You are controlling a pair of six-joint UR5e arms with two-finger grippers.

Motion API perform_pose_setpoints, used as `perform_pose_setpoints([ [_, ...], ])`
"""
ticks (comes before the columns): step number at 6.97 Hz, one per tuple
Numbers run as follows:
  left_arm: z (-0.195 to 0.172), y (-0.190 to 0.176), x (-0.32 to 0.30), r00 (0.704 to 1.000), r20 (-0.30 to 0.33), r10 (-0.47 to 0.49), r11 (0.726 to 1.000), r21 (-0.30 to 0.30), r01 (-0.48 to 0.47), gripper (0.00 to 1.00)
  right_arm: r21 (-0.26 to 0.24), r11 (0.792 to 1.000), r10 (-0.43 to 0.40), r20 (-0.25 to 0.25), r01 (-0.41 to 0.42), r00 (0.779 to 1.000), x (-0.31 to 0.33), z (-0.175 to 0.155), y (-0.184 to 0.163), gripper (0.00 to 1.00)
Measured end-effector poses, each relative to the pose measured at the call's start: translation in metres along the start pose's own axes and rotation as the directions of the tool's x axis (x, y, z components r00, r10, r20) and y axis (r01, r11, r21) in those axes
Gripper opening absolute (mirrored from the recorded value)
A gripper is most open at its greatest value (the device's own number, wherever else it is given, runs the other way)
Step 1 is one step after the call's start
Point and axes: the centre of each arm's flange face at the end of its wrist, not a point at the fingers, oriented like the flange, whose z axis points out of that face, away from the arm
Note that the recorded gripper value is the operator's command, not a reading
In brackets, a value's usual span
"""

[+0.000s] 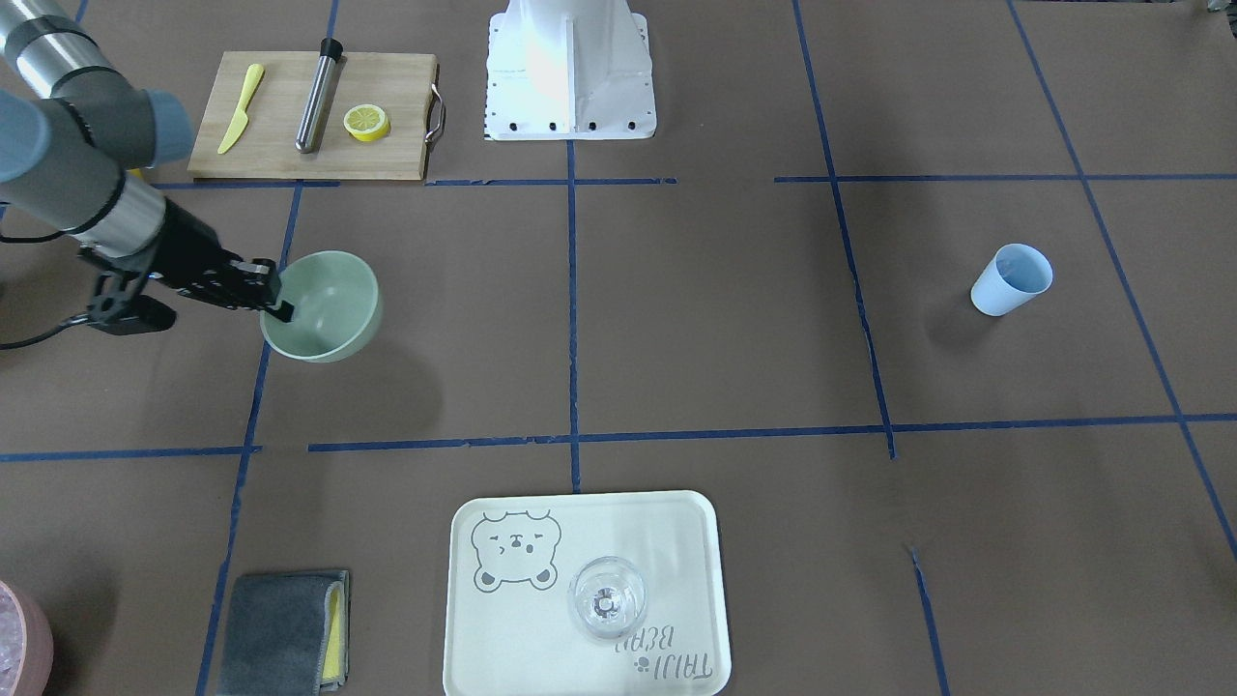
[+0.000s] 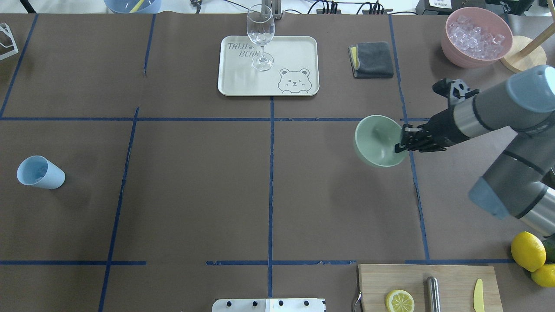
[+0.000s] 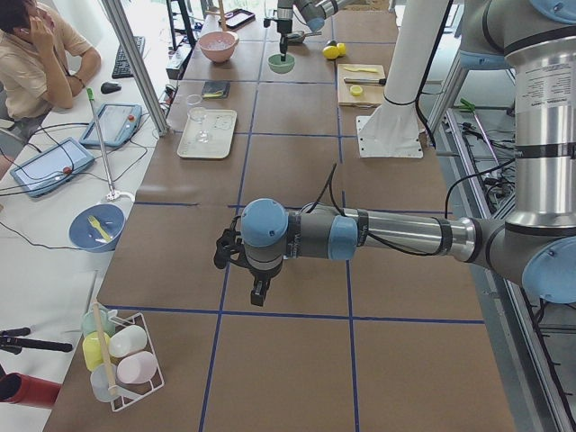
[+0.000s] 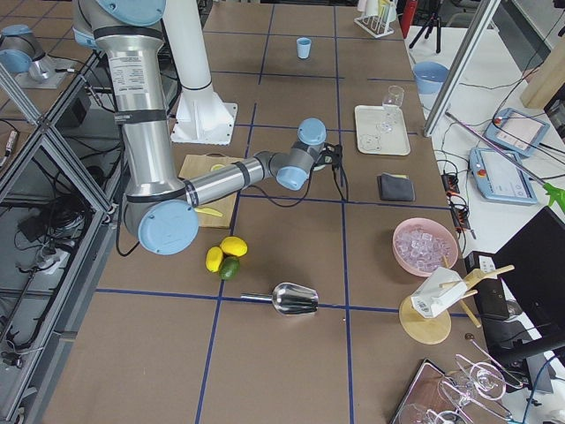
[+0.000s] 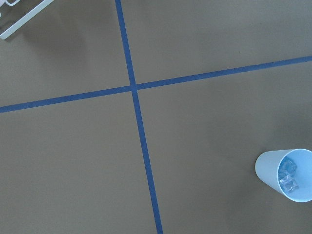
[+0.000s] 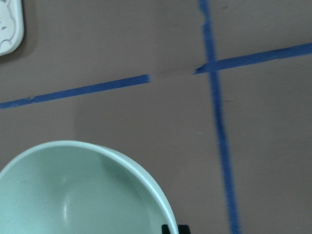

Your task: Pour ice into bowl

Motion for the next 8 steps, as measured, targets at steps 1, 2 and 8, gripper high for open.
perform_pose_setpoints([
  [1,0.001,0.0,0.0,1.0,-0.002,0.002,1.0,0.0,-0.002,1.0,0.006,0.999,0.033,0.03,-0.034,0.999,-0.064,0.044,0.031,0.0],
  [2,0.001,0.0,0.001,1.0,-0.003,0.004,1.0,0.001,-0.004,1.0,0.018,0.998,0.06,0.051,-0.061,0.997,-0.12,0.083,0.055,0.0],
  [8,0.005,0.005,-0.003,1.0,-0.006,-0.005,1.0,-0.007,0.004,1.0,0.014,0.997,0.073,0.039,-0.074,0.997,-0.25,0.183,0.127,0.21],
])
